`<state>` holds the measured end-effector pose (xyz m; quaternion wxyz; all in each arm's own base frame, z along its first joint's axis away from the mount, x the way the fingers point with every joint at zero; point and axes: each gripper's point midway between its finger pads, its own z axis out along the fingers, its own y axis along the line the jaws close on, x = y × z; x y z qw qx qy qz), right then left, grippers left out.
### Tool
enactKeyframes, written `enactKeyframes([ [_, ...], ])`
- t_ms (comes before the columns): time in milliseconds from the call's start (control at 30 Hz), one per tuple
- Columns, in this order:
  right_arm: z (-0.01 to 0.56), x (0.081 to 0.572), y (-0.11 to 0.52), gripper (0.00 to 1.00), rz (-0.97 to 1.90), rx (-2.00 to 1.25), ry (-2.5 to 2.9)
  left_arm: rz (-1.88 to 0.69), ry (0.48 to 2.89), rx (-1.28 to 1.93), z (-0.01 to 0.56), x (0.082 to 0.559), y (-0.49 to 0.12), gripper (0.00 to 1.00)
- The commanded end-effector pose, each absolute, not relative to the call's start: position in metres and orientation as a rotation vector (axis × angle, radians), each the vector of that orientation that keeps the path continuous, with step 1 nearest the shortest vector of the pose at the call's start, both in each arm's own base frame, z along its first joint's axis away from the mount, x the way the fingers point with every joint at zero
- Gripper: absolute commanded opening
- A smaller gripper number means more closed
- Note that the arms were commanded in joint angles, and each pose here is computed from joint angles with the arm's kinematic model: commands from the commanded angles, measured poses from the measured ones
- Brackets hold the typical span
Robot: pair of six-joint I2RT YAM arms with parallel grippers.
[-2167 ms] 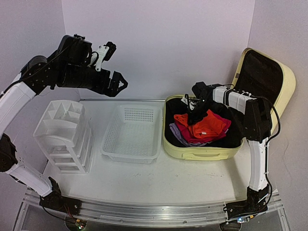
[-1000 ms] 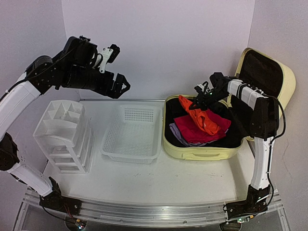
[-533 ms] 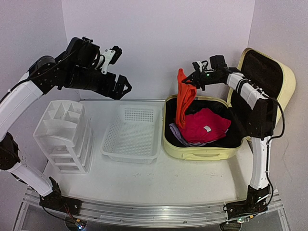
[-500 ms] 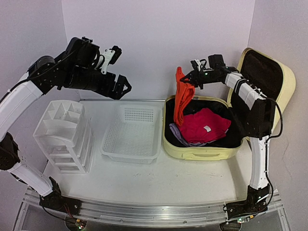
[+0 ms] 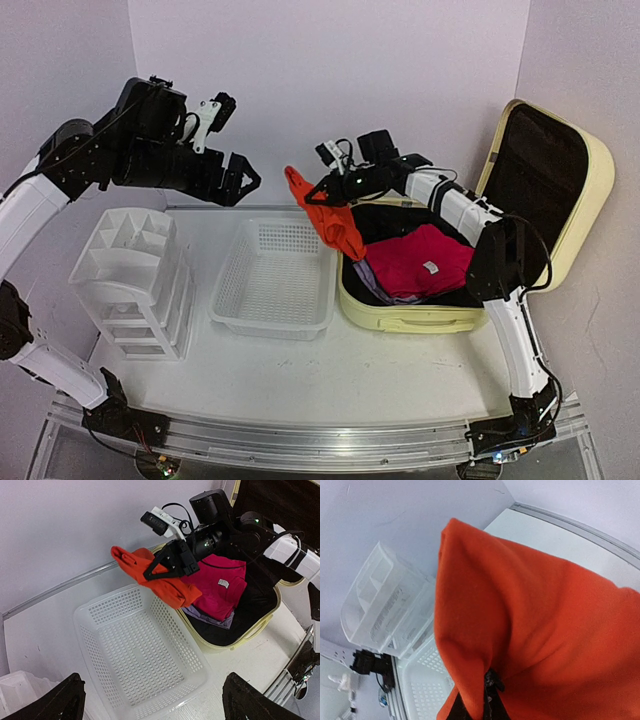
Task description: Open, take out, and arrange the luggage
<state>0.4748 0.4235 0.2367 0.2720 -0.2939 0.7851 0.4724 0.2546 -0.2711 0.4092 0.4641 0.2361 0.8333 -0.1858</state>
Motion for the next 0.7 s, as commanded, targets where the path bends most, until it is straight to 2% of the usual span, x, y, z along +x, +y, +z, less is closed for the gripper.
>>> enactKeyframes([
  [0, 0.248, 0.44, 0.461, 0.0, 1.09, -1.115, 1.897, -0.49, 2.011, 0.55, 0.424, 0.252, -0.266, 0.96],
  [400, 0.13, 0.353, 0.506, 0.0, 0.785, -1.74, 1.765, -0.507, 2.018, 0.513, 0.426, 0.245, -0.255, 0.96],
  [667, 0.067, 0.319, 0.492, 0.0, 0.653, -1.991, 1.749, -0.512, 2.017, 0.502, 0.427, 0.243, -0.252, 0.96],
])
